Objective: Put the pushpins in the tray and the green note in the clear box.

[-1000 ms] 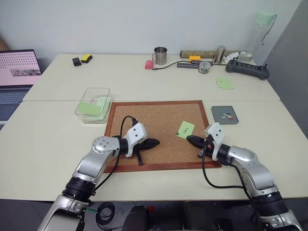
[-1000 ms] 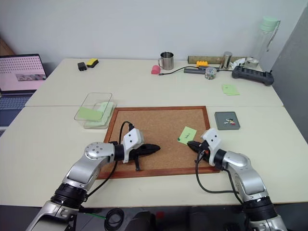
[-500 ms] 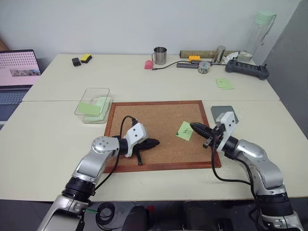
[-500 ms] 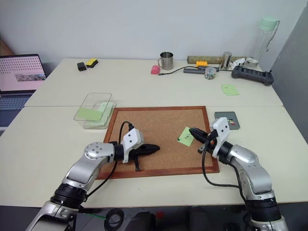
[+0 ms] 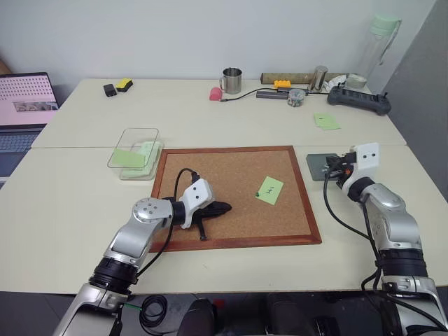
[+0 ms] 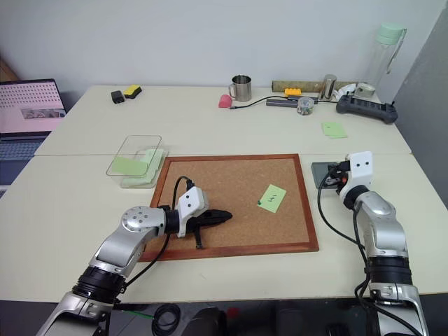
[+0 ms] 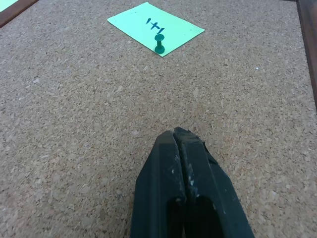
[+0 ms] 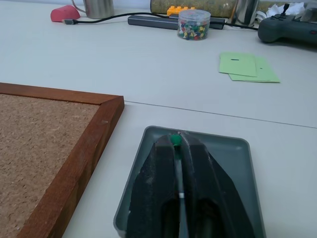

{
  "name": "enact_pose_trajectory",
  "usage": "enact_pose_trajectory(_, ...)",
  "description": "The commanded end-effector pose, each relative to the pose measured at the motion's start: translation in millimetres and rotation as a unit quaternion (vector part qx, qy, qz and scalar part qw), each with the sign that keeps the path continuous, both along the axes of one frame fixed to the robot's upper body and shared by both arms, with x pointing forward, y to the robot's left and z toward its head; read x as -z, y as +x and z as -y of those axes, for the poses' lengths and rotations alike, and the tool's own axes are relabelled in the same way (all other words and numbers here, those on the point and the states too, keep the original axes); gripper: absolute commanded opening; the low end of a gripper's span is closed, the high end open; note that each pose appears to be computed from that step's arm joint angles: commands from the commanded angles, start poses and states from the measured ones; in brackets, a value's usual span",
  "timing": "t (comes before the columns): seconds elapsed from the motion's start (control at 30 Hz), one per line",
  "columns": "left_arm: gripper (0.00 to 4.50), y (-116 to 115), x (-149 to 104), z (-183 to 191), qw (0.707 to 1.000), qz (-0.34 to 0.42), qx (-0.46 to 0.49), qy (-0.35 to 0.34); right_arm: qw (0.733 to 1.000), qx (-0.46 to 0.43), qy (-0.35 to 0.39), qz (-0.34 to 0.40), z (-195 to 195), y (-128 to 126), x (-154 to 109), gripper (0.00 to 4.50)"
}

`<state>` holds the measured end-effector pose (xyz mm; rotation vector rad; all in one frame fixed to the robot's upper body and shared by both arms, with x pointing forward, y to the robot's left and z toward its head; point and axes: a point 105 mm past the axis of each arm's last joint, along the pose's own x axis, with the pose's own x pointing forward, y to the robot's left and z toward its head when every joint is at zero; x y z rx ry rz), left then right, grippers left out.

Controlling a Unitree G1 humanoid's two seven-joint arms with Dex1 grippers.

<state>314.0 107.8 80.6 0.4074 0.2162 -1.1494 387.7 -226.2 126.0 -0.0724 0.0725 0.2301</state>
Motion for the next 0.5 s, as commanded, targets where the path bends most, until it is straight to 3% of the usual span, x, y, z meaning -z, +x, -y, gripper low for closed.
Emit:
enact_pose_trajectory(0.03,0.0,-4.9,15.4,-7.3,0.999,-0.028,-0.012,0.021,1.0,-0.003,-0.002,0.01,3.7,6.2,-8.2,1.19)
enact_pose_trajectory(0.33,0.0,-6.2,15.9,-10.1,0.999,-0.028,-0.02,0.021,1.0,0.001,0.003,0.028,9.6,8.9,-16.3,3.01)
enact_pose_trajectory(0.43,0.0,-6.6,16.1,-10.6,0.999,-0.029,-0.021,0.02,0.997,-0.049,0.006,0.057,-9.6,3.4,-27.4,3.62)
enact_pose_trajectory(0.5,0.0,-6.7,16.2,-10.6,0.999,-0.029,-0.021,0.02,0.992,-0.109,0.008,0.071,-31.0,-4.9,-33.2,3.74)
